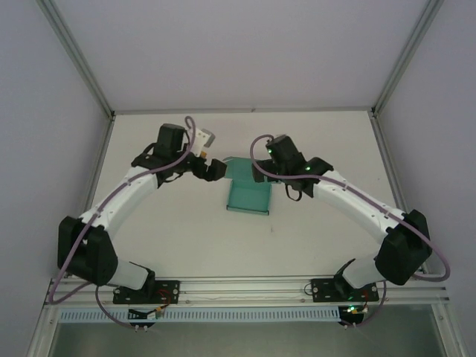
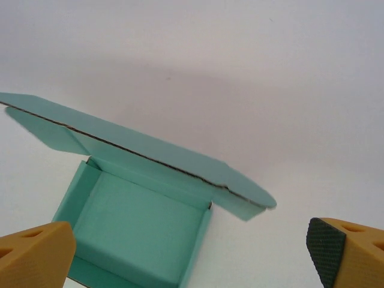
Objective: Assemble paper box
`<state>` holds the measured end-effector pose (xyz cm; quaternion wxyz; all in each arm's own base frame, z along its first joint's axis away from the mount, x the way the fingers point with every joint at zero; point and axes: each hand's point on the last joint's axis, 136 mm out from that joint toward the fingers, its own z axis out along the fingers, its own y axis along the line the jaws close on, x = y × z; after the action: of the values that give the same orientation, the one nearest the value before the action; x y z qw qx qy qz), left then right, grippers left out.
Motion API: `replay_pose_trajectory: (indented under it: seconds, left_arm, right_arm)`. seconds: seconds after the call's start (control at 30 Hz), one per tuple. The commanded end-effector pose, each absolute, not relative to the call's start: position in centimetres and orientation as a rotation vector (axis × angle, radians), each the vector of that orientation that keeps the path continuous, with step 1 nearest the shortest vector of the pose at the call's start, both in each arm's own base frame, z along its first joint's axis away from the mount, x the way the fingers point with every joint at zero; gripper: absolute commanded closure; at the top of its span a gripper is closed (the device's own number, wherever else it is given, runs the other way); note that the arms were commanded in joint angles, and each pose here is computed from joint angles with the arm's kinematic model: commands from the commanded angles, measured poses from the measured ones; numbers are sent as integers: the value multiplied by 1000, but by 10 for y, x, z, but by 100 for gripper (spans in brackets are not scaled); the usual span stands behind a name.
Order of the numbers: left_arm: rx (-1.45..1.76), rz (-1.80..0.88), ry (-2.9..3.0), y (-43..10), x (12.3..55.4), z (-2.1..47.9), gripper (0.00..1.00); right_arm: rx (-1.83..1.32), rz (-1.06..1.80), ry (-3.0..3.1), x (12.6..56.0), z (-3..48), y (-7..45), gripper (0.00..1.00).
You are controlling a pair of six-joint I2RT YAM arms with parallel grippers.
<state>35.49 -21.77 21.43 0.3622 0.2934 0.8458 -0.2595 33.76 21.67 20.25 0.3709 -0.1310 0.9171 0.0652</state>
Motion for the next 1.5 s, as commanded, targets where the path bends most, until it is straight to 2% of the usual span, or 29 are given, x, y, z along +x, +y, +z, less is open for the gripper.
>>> replay_pose_trajectory:
  seconds: [0.0, 0.13, 0.23, 0.3, 0.33, 0.4, 0.47, 0.57, 0.63, 0.73, 1.03, 1.23, 1.47]
  left_arm:
    - [1021, -629, 2167, -237, 348, 199, 0]
    - [1075, -600, 2241, -245, 365, 180, 7]
    - [1093, -573, 2281, -248, 377, 168, 19]
    - [1110, -574, 2297, -250, 381, 161, 29]
    - [1116, -576, 2299, -251, 382, 160, 38]
    - [1132, -586, 2299, -253, 382, 155, 48]
    - [1138, -585, 2301, -253, 383, 153, 59]
    - [1138, -576, 2296, -254, 385, 151, 70]
    - [1129, -574, 2297, -255, 387, 151, 78]
    - [1129, -575, 2298, -257, 387, 150, 98]
    - [908, -321, 2337, -243, 415, 155, 100]
    - [631, -288, 2344, -248, 431, 174, 100]
    - [254, -407, 2340, -258, 443, 169, 100]
  right_arm:
    - [-618, 212, 2322, 346, 200, 225, 0]
    - [-680, 223, 2378, 360, 181, 215, 3]
    - [-702, 202, 2397, 371, 169, 210, 12]
    - [-714, 207, 2411, 376, 163, 209, 18]
    - [-713, 207, 2424, 378, 159, 208, 21]
    - [-729, 215, 2448, 380, 151, 209, 31]
    - [-728, 209, 2467, 383, 144, 209, 46]
    - [-710, 205, 2498, 384, 139, 208, 63]
    - [-710, 220, 2508, 383, 139, 210, 68]
    - [-721, 248, 2509, 381, 138, 213, 75]
    - [-622, 239, 2496, 386, 151, 210, 91]
    - [-326, 325, 2422, 403, 179, 213, 95]
    - [-11, 337, 2321, 432, 190, 216, 96]
